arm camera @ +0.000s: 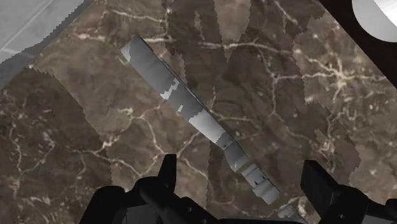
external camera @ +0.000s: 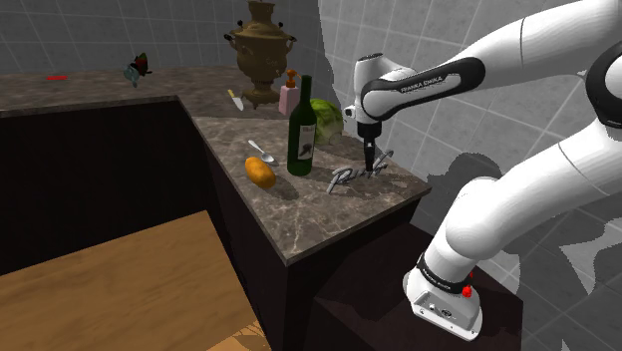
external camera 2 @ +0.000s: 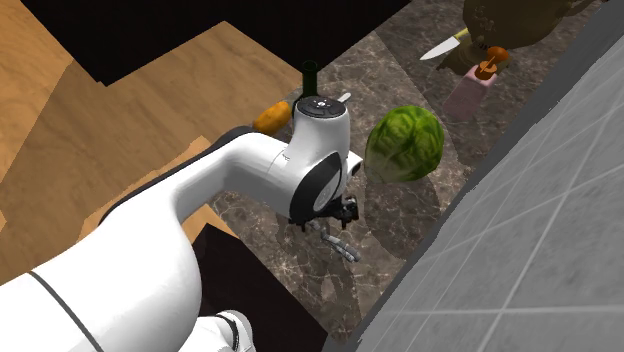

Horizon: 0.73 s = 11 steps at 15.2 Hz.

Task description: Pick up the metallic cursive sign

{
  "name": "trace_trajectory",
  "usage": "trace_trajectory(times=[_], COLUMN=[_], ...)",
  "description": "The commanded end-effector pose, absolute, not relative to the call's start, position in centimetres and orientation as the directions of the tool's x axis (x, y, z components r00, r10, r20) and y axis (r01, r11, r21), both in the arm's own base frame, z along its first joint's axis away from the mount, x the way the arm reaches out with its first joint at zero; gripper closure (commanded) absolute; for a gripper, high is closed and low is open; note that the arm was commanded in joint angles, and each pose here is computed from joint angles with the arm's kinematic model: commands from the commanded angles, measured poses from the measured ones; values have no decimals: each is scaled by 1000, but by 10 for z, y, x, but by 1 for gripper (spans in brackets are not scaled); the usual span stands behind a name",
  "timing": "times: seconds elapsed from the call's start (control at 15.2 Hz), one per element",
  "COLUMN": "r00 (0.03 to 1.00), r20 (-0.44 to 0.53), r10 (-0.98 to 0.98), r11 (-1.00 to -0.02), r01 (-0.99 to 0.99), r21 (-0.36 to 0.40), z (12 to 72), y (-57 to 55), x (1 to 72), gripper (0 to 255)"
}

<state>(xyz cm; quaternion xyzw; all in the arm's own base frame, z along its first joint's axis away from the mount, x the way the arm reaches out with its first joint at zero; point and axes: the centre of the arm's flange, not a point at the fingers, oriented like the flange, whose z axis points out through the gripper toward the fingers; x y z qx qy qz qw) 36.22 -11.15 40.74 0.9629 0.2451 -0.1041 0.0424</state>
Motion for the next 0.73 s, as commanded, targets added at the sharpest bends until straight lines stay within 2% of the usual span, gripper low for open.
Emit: trace_trajectory(times=[0.0, 0.66], r00=[858, 858], r20=[-221, -221], r10=[463, 463], r11=[-876, -876], r01=[481, 481], r21=[31, 31], z=[405, 411], y=[-111, -111], x=[362, 362], gripper=[255, 255])
